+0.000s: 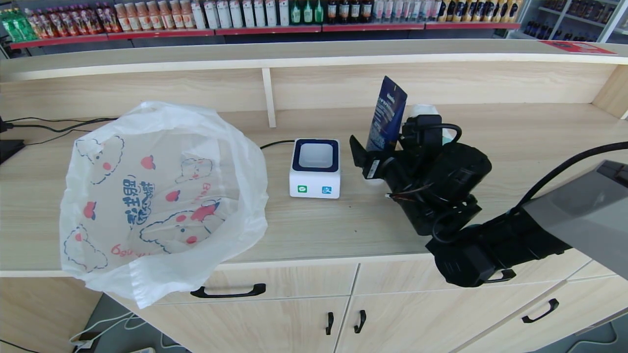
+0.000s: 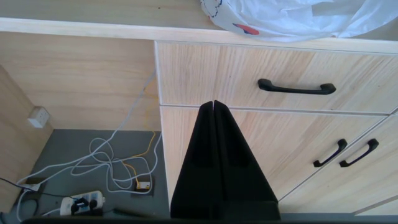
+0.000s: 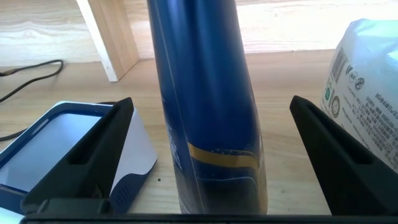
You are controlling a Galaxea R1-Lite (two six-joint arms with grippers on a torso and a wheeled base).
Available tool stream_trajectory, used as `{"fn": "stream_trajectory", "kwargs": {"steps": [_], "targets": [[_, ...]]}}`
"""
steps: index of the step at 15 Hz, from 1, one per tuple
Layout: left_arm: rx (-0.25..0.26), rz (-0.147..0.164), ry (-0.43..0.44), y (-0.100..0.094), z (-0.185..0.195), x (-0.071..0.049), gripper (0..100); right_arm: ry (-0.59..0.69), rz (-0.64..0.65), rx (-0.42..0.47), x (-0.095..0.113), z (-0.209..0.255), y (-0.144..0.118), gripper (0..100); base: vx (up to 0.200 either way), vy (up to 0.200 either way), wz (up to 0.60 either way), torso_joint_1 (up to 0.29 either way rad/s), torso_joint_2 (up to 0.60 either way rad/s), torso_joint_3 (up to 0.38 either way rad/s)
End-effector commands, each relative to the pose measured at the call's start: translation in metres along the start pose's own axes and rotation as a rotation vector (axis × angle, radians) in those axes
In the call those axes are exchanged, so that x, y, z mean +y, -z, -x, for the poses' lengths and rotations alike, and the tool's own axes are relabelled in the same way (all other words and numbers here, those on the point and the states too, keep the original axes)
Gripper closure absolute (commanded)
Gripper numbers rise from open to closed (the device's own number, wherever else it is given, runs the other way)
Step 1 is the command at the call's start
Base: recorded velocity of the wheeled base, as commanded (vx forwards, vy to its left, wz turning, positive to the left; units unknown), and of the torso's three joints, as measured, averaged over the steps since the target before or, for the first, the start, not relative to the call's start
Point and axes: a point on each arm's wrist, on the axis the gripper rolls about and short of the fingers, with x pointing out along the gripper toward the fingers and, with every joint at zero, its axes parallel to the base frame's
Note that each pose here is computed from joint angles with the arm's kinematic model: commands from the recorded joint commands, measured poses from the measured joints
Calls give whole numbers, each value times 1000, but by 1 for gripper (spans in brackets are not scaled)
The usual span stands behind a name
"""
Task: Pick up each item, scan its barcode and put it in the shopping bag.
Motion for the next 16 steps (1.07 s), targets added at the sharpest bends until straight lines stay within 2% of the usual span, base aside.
{"fn": "stream_trajectory", "kwargs": {"steps": [1, 5, 6, 16], "targets": [[1, 0, 0, 0, 0, 0, 100, -1, 2, 5, 0, 0, 1, 0, 0, 0, 0, 0, 0, 0], [1, 0, 0, 0, 0, 0, 100, 0, 1, 9, -1, 1, 2, 0, 0, 0, 0, 0, 0, 0], [1, 0, 0, 0, 0, 0, 100, 0, -10, 11, -1, 1, 2, 100, 0, 0, 0, 0, 0, 0], [1, 0, 0, 0, 0, 0, 100, -8, -18, -14, 0, 3, -8, 100, 0, 0, 0, 0, 0, 0]]}}
